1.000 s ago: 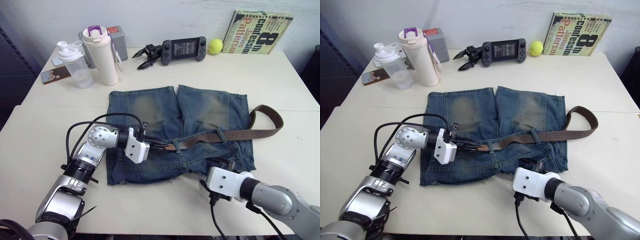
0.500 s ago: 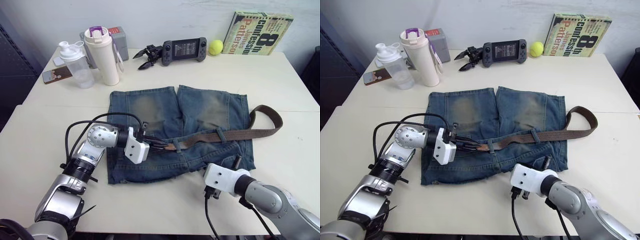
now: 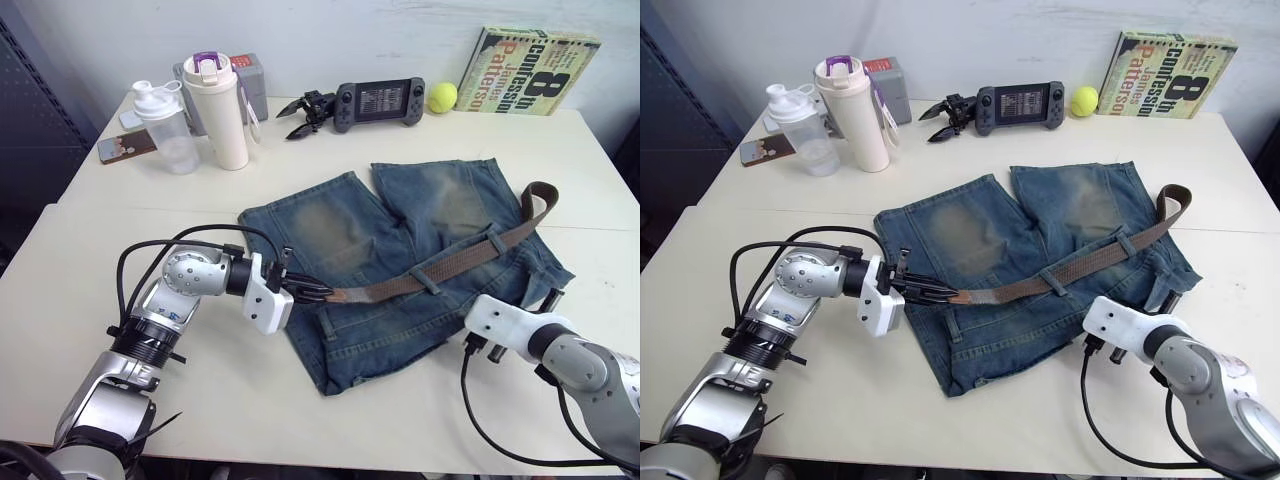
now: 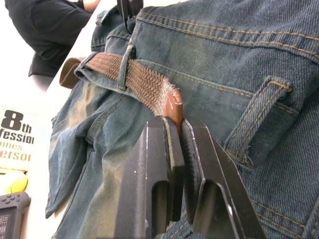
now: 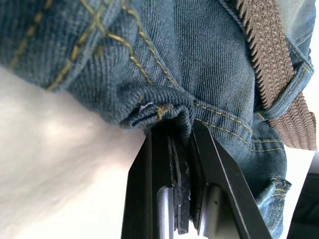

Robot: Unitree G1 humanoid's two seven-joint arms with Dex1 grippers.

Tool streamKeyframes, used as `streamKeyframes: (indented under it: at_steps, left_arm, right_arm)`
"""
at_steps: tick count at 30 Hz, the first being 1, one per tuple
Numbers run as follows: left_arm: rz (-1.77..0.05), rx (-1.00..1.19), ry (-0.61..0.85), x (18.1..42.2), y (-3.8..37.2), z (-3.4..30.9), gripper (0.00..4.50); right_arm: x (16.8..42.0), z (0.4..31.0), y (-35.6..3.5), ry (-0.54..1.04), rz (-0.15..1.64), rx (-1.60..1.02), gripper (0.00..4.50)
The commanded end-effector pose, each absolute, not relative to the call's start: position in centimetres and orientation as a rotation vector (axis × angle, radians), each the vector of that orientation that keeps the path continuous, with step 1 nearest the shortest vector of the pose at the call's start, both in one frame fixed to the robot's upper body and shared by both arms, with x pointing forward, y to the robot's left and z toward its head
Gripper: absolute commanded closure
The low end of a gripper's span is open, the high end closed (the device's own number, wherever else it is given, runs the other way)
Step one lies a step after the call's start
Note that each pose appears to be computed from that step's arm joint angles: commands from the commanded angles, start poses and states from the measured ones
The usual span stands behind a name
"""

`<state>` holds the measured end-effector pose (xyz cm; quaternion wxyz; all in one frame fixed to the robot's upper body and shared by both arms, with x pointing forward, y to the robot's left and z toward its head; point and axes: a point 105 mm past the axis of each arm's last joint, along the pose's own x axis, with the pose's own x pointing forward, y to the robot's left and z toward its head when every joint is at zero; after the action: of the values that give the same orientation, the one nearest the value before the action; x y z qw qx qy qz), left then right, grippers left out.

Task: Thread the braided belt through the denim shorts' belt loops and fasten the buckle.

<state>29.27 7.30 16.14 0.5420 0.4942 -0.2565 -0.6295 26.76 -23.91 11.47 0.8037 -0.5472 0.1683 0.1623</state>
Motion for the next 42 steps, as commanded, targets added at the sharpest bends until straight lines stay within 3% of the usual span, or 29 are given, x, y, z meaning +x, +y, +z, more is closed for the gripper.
streamKeyframes:
  at_steps: [1, 17, 22, 27, 30, 34, 35, 39, 42]
  left_arm:
    - [-1.516, 1.127, -0.677, 27.9, 7.1, 16.9, 4.5]
    - [-1.495, 1.022, -0.536, 26.2, 11.2, 16.7, 4.5]
    - [-1.482, 1.032, -0.522, 26.2, 11.3, 16.6, 4.5]
    - [-1.468, 1.037, -0.526, 26.2, 11.2, 16.6, 4.5]
    - [-1.462, 1.025, -0.528, 26.1, 11.2, 16.6, 4.5]
    - [-1.454, 1.02, -0.539, 26.0, 11.2, 16.6, 4.5]
    - [-1.426, 1.02, -0.572, 26.0, 11.3, 16.9, 4.5]
    - [-1.335, 1.019, -0.667, 25.9, 11.6, 17.9, 4.5]
    - [-1.299, 1.015, -0.716, 25.3, 11.8, 18.2, 4.5]
  right_arm:
    - [27.1, 11.5, -23.8, 0.358, 0.326, -1.169, 4.46]
    - [28.2, 11.7, -22.7, 0.332, 0.328, -1.106, 4.46]
    - [29.2, 11.7, -20.5, 0.287, 0.355, -1.035, 4.46]
    - [29.1, 11.9, -20.9, 0.293, 0.347, -1.031, 4.46]
    - [28.4, 12.7, -21.5, 0.295, 0.365, -1.033, 3.38]
    - [27.2, 15.3, -22.7, 0.286, 0.373, -0.98, 1.37]
    - [26.5, 17.0, -23.1, 0.307, 0.394, -0.852, 0.91]
    - [24.0, 20.3, -21.2, 0.345, 0.561, -0.413, 0.91]
    - [23.1, 20.3, -18.9, 0.38, 0.731, -0.119, 0.91]
